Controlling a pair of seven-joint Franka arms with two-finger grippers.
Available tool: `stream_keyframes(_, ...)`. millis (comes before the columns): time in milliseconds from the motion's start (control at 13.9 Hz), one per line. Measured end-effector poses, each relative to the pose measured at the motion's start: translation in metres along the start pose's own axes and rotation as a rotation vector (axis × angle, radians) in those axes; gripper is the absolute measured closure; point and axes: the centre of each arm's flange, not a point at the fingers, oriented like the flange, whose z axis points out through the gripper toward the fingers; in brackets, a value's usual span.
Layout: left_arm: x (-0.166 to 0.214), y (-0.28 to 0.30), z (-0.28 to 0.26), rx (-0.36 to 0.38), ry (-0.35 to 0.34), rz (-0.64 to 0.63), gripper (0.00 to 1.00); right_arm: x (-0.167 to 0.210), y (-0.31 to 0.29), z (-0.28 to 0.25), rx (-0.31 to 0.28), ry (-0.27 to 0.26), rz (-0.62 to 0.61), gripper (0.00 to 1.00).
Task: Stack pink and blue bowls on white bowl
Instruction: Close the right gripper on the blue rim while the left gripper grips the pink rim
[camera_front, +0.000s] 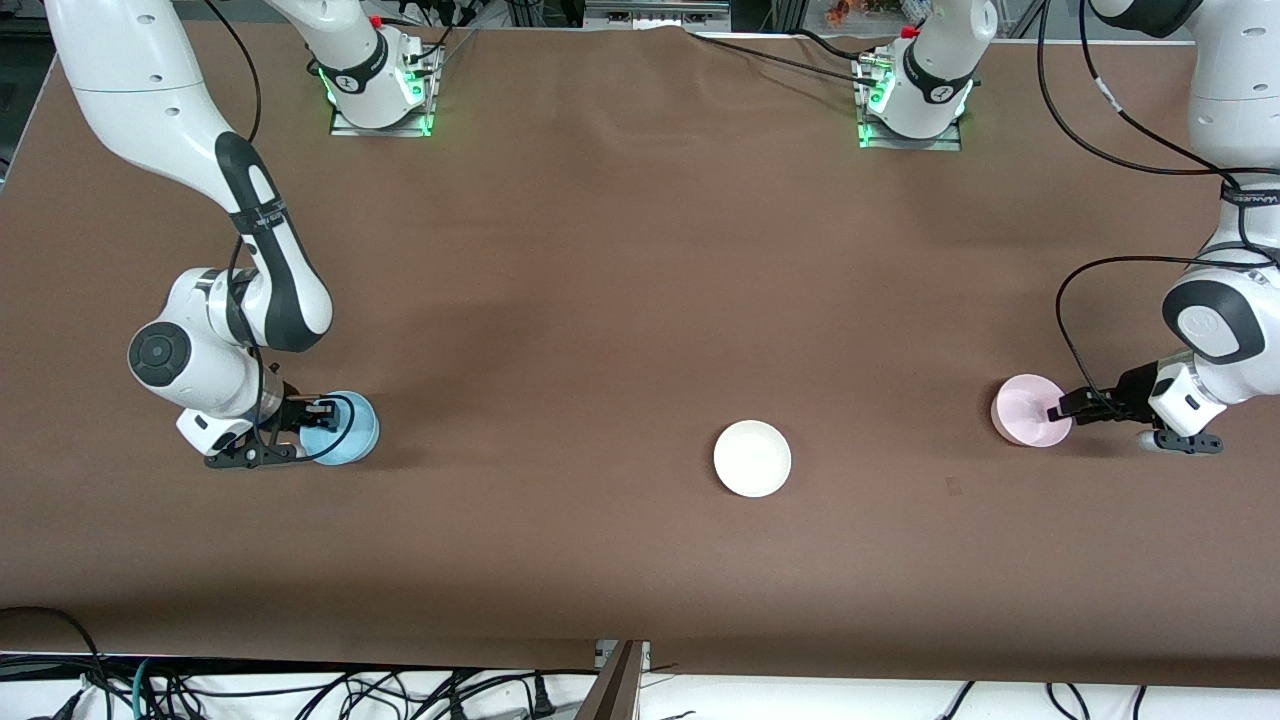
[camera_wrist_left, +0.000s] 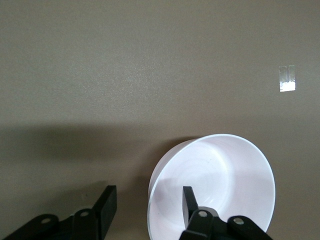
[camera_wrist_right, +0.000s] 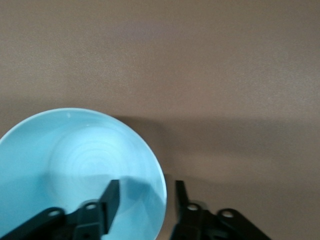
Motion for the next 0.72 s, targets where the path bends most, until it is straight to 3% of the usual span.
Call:
stream_keyframes(144, 0.000, 0.000, 0.000, 0.000, 0.000, 0.000, 0.47, 0.000, 0.000, 0.000, 0.000, 0.000, 0.000, 0.79)
stream_keyframes(288, 0.000, 0.000, 0.000, 0.000, 0.000, 0.000, 0.68, 0.001, 0.000, -0.002, 0.001, 0.003, 0.001, 0.93)
stream_keyframes(432, 0.000, 0.000, 0.000, 0.000, 0.000, 0.000, 0.92, 0.003, -0.002, -0.006, 0.001, 0.011, 0.000, 0.93)
stream_keyframes(503, 0.000, 0.000, 0.000, 0.000, 0.000, 0.000, 0.98, 0.004, -0.004, -0.009, 0.002, 0.015, 0.003, 0.94)
stream_keyframes(719, 0.000, 0.001, 0.000, -0.002, -0.002, 0.001, 0.97, 0.013, -0.025, -0.029, 0.012, -0.004, 0.023, 0.97)
